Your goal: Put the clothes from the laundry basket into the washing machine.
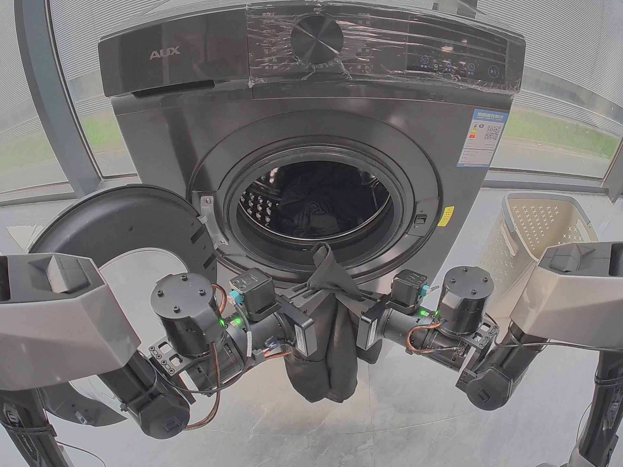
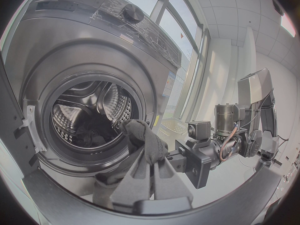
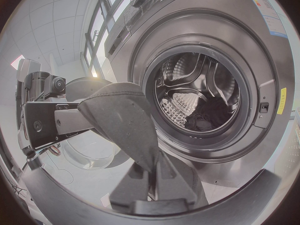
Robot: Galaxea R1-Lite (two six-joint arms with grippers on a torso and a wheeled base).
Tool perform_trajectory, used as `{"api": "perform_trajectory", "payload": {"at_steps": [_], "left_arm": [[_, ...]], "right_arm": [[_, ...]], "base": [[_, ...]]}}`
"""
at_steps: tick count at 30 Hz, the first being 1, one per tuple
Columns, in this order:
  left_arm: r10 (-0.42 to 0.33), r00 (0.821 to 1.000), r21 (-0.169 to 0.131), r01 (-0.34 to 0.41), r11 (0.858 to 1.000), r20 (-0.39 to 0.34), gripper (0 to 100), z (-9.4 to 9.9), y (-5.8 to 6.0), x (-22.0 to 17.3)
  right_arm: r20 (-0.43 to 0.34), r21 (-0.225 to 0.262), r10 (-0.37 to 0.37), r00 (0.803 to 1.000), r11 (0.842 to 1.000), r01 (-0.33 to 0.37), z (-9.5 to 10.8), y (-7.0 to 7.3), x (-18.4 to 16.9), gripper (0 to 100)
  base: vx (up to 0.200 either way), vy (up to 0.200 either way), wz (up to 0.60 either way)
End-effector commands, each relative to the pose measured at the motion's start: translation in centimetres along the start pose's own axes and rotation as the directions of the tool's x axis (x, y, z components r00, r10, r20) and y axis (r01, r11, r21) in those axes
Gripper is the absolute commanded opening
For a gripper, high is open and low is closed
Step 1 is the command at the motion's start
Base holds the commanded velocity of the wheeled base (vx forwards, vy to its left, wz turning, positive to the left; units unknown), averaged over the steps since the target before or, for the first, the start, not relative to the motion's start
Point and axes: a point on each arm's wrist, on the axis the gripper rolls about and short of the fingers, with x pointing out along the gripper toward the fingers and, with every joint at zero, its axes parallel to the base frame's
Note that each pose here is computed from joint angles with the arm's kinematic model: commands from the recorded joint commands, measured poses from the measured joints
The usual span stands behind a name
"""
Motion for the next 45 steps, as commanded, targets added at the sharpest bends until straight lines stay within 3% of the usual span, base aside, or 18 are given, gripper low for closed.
{"api": "perform_trajectory", "payload": {"at_steps": [1, 9, 10, 14, 16, 23, 24, 28, 29, 39, 45], "left_arm": [[0.004, 1.000, -0.002, -0.004, 1.000, -0.006, 0, -0.2, 0.1, 0.0], [0.005, 1.000, -0.018, -0.005, 1.000, -0.004, 0, -0.1, 0.0, 0.0], [0.005, 1.000, -0.019, -0.005, 1.000, -0.003, 100, -0.1, 0.0, 0.0], [0.015, 1.000, -0.046, -0.015, 0.999, -0.004, 100, -0.1, 0.4, -0.1], [0.042, 0.999, -0.066, -0.043, 0.997, -0.007, 100, -0.1, 1.3, -0.3], [0.119, 0.992, -0.065, -0.121, 0.991, -0.031, 100, -0.8, 4.3, -0.7], [0.140, 0.989, -0.067, -0.143, 0.987, -0.050, 100, -1.5, 5.2, -0.8], [0.133, 0.988, -0.072, -0.139, 0.988, -0.082, 100, -2.5, 6.0, -0.9], [0.134, 0.985, -0.077, -0.143, 0.987, -0.112, 100, -3.5, 6.5, -0.9], [0.055, 0.973, -0.098, -0.078, 0.992, -0.224, 100, -7.7, 6.8, -0.1], [-0.009, 0.970, -0.110, -0.018, 0.994, -0.244, 100, -8.5, 6.2, 0.1]], "right_arm": [[0.009, -0.002, 0.009, 1.000, 1.000, -0.009, 0.4, 0.5, -0.3, 0], [0.050, -0.005, 0.013, 0.999, 1.000, -0.013, 2.6, 1.7, -1.9, 0], [0.050, -0.005, 0.013, 0.999, 1.000, -0.013, 2.7, 1.8, -2.1, 0], [0.057, -0.006, 0.012, 0.998, 1.000, -0.012, 3.5, 2.0, -3.5, 0], [0.058, -0.002, 0.003, 0.998, 1.000, -0.003, 3.9, 1.9, -4.8, 0], [0.057, 0.006, 0.003, 0.998, 1.000, -0.003, 4.7, 2.3, -7.3, 0], [0.060, 0.007, 0.003, 0.998, 1.000, -0.004, 4.8, 2.3, -7.7, 0], [0.061, 0.008, 0.003, 0.998, 1.000, -0.004, 5.0, 2.4, -8.1, 0], [0.066, 0.009, 0.005, 0.998, 1.000, -0.006, 5.1, 2.4, -8.3, 0], [0.085, 0.010, 0.023, 0.996, 1.000, -0.024, 5.5, 2.8, -8.1, 0], [0.085, 0.009, 0.026, 0.996, 1.000, -0.027, 5.5, 2.8, -8.0, 0]], "base": [[0.000, 0.000, 0.00], [0.000, 0.000, 0.00], [0.000, 0.000, 0.00], [0.000, 0.000, 0.00], [0.000, 0.000, 0.00], [0.000, 0.000, 0.00], [0.000, 0.000, 0.00], [0.000, 0.000, 0.00], [0.000, 0.000, 0.00], [0.000, 0.000, 0.00], [0.000, 0.000, 0.00]]}}
